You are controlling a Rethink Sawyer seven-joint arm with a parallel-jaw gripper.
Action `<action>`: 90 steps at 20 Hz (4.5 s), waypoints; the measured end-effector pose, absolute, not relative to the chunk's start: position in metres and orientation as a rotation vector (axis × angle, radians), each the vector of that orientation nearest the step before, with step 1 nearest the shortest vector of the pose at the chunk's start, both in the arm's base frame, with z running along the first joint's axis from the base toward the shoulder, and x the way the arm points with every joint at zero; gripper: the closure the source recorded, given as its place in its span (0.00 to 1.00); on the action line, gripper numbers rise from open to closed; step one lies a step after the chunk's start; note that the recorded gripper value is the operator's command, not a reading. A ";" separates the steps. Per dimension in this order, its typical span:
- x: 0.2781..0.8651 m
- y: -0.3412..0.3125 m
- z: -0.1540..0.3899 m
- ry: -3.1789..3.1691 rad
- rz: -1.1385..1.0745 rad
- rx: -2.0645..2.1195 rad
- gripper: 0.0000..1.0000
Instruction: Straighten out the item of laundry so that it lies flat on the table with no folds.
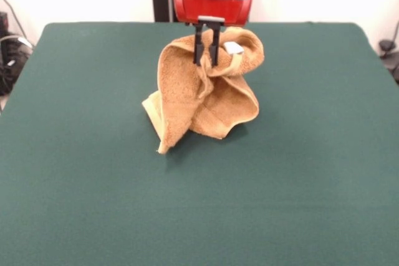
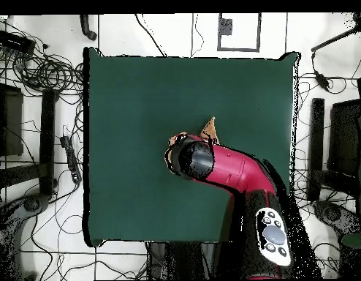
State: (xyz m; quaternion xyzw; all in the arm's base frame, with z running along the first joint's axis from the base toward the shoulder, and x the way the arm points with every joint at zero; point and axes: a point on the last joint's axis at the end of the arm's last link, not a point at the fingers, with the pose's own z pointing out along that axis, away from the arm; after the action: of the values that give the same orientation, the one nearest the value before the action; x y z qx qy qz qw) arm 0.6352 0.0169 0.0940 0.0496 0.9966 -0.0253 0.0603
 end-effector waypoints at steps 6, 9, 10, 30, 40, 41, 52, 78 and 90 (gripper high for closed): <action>0.636 0.017 0.096 3.014 -0.076 0.150 1.00; 0.638 0.017 0.101 3.005 -0.078 0.150 1.00; 0.639 0.016 0.103 3.001 -0.079 0.150 1.00; 0.646 0.038 0.141 2.940 -0.090 0.090 1.00; 0.639 0.059 0.124 2.970 -0.084 0.041 1.00; 0.638 0.057 0.120 2.977 -0.084 0.046 1.00; 0.631 0.051 0.096 3.010 -0.084 0.057 1.00; 0.636 0.022 0.105 2.993 -0.089 0.125 1.00; 0.640 0.010 0.118 2.975 -0.092 0.152 1.00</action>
State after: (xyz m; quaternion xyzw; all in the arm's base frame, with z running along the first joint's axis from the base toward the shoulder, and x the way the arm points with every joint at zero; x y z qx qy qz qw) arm 0.6403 0.0104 0.1181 0.0507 0.9950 -0.0308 0.0808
